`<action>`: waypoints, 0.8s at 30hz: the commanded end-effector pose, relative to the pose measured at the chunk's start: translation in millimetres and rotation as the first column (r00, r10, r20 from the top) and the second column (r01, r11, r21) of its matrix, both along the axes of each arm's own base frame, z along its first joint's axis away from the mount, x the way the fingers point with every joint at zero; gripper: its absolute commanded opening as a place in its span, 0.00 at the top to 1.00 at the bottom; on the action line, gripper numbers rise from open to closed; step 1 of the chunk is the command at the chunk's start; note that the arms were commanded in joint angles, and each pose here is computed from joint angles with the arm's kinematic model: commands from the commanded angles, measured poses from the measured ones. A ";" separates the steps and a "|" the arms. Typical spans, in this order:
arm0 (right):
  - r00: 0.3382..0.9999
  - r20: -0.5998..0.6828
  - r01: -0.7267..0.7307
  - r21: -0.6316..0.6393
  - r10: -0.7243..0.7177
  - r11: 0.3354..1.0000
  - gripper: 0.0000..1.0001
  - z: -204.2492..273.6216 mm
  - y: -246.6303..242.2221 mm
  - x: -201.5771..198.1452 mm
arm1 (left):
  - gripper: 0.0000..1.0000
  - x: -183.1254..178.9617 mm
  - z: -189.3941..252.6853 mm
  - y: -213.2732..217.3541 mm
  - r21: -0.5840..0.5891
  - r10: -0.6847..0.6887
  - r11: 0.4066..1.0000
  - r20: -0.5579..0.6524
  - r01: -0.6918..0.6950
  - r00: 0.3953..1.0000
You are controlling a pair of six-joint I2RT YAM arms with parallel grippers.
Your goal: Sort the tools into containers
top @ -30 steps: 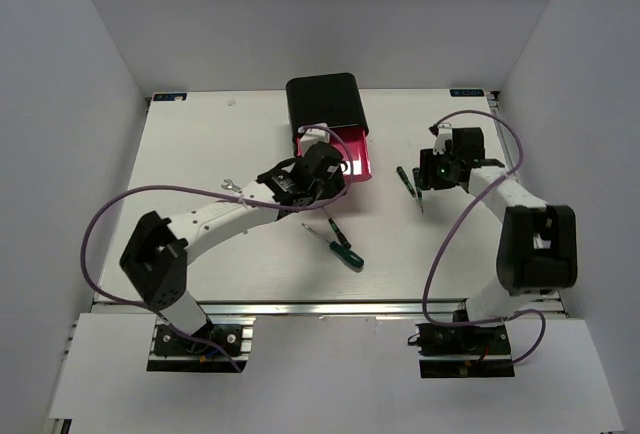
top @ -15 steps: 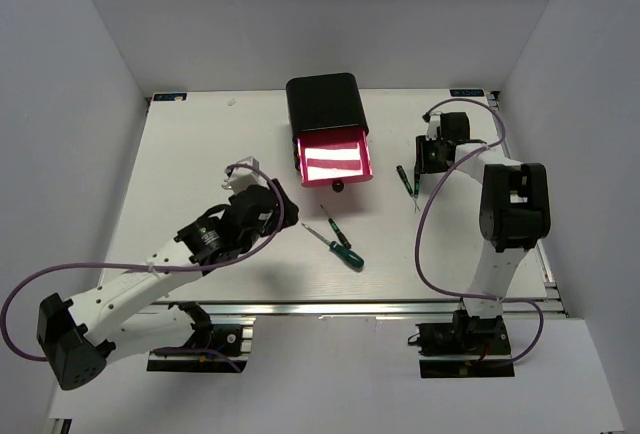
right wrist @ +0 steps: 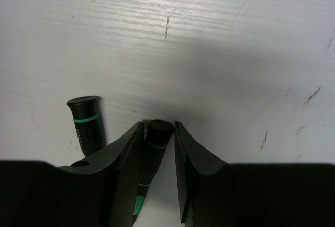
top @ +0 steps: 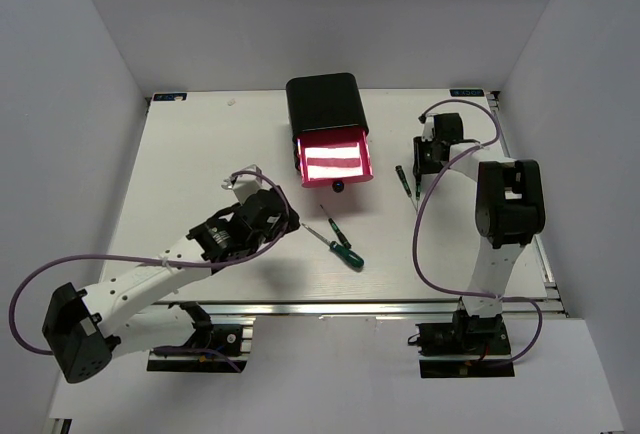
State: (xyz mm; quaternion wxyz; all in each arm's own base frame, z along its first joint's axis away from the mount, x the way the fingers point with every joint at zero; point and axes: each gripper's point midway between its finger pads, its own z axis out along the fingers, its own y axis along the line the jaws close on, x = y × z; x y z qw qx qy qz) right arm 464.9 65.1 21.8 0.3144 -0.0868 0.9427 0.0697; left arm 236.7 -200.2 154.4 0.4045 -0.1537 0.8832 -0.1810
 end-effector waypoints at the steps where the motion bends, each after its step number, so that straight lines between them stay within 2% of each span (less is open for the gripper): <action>1: 0.998 -0.057 0.041 -0.002 -0.041 0.999 0.66 -5.3 -3.2 -21.4 | 0.23 11.7 22.2 -19.0 -0.082 -0.011 0.997 0.051 0.015 0.999; 10: 0.984 -0.125 0.119 -0.061 -0.126 0.991 0.72 -27.5 -16.4 -41.3 | 0.23 25.2 22.7 -59.7 -0.166 -0.075 0.983 0.049 0.082 0.996; 12: 0.984 -0.121 0.122 -0.067 -0.129 0.990 0.70 -25.9 -17.6 -39.6 | 0.23 28.8 20.3 -64.3 -0.163 -0.078 0.983 0.043 0.084 0.996; 14: 0.985 -0.115 0.120 -0.065 -0.127 0.991 0.58 -22.1 -17.3 -38.2 | 0.23 32.1 23.1 -70.8 -0.177 -0.088 0.980 0.053 0.096 0.995; 15: 0.986 -0.110 0.119 -0.065 -0.126 0.991 0.56 -19.7 -17.3 -37.9 | 0.23 32.7 22.4 -72.5 -0.179 -0.090 0.979 0.053 0.098 0.995; 20: 0.988 -0.093 0.117 -0.058 -0.122 0.991 0.55 -9.1 -17.1 -43.0 | 0.23 34.1 20.9 -77.9 -0.188 -0.101 0.976 0.049 0.108 0.994; 24: 0.983 -0.124 0.133 -0.050 -0.138 0.990 0.60 -16.5 -16.0 -54.1 | 0.23 34.5 20.0 -78.7 -0.192 -0.102 0.975 0.052 0.110 0.993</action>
